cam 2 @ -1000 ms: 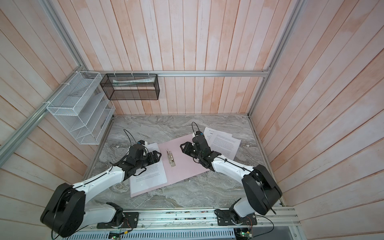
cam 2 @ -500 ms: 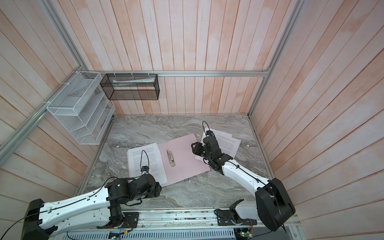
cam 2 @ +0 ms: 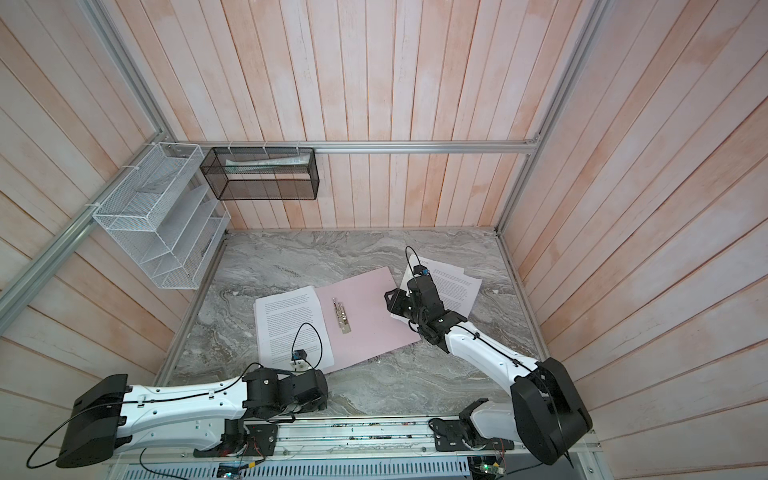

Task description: Put the files into the folder

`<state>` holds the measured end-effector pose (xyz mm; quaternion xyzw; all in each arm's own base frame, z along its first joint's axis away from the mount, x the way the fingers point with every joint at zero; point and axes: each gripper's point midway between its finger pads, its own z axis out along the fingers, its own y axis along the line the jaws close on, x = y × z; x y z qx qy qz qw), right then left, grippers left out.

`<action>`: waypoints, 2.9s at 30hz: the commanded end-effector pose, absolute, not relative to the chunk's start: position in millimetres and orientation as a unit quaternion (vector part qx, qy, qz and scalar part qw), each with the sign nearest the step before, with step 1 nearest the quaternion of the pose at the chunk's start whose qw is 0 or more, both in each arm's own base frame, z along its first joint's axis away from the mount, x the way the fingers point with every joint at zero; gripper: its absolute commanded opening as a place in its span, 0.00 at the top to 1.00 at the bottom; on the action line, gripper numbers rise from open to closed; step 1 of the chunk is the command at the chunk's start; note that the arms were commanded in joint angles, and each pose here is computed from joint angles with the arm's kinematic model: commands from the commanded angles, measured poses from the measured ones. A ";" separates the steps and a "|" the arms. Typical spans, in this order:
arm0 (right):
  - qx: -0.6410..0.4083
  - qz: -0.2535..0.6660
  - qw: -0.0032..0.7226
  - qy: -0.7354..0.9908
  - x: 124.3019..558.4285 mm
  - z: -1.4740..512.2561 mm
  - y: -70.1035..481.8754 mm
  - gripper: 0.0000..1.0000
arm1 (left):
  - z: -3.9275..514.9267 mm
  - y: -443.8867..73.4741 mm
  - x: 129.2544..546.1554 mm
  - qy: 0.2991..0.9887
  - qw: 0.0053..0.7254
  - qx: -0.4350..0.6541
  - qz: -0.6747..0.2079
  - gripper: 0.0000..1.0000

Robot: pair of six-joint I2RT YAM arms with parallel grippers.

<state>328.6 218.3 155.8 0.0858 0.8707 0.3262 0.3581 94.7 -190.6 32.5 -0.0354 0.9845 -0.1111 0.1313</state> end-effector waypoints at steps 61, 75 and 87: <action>0.324 0.294 0.430 0.790 410.7 74.4 -87.7 0.57 | 177.0 -404.9 365.5 0.834 0.380 0.191 -0.351 0.16; 0.319 0.370 0.393 0.779 414.0 57.8 -72.0 0.62 | 118.8 -483.8 404.7 0.825 0.294 0.207 -0.436 0.18; 0.310 0.395 0.372 0.781 416.4 50.2 -62.5 0.67 | 64.4 -493.4 412.6 0.842 0.234 0.195 -0.446 0.20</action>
